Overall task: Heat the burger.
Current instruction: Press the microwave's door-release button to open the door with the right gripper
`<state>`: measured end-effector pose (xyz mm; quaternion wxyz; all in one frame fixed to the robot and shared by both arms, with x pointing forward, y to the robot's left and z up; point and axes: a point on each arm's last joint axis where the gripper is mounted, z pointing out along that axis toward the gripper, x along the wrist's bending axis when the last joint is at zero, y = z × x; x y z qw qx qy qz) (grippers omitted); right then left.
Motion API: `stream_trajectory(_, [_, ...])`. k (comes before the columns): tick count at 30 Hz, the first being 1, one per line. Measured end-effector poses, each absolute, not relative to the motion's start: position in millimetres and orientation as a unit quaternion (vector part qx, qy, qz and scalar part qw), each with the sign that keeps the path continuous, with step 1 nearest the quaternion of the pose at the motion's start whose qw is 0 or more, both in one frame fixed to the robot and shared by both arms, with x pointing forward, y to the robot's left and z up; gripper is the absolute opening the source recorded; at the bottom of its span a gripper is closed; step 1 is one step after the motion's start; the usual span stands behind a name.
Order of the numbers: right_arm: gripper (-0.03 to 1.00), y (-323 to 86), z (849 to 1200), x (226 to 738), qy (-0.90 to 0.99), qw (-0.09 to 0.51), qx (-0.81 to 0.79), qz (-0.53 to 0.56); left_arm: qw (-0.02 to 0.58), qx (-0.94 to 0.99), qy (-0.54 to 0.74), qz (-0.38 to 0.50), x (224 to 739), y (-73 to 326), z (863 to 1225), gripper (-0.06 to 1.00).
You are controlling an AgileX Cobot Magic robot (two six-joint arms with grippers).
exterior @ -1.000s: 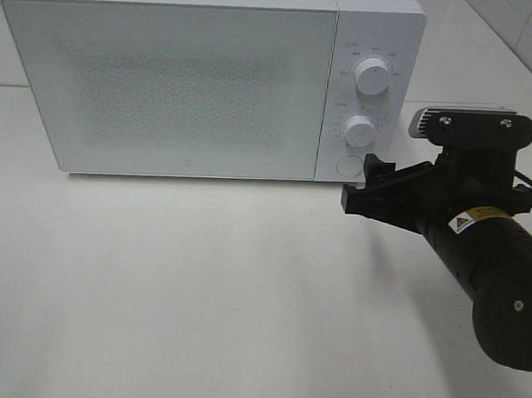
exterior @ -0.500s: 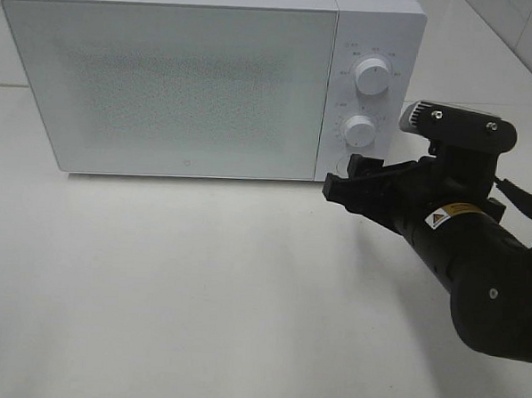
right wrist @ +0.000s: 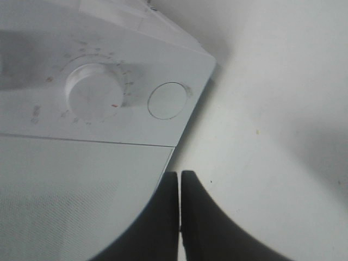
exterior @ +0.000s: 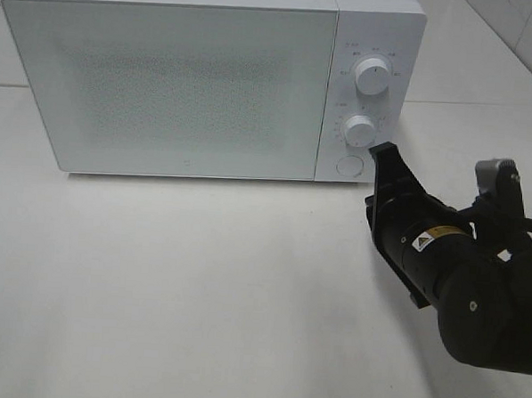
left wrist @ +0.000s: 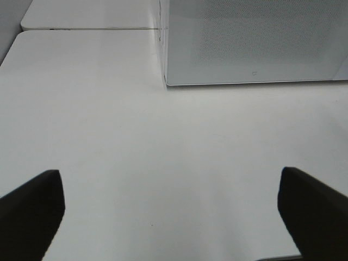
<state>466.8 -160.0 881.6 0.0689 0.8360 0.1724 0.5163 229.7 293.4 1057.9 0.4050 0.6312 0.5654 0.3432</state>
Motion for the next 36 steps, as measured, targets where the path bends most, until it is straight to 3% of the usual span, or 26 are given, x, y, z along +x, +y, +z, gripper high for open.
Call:
stream_trajectory(4, [0.02,-160,877,467,0.117,0.037,0.849,0.513,0.405,0.631,0.565,0.343,230,293,1058,0.99])
stream_trajectory(15, [0.02,-143,877,485,0.093,0.017,0.844,0.528,0.405,0.631,0.565,0.343,230,293,1058,0.99])
stream_trajectory(36, [0.02,-134,856,544,0.038,0.032,0.855,0.517,0.405,0.631,0.565,0.343,230,293,1058,0.99])
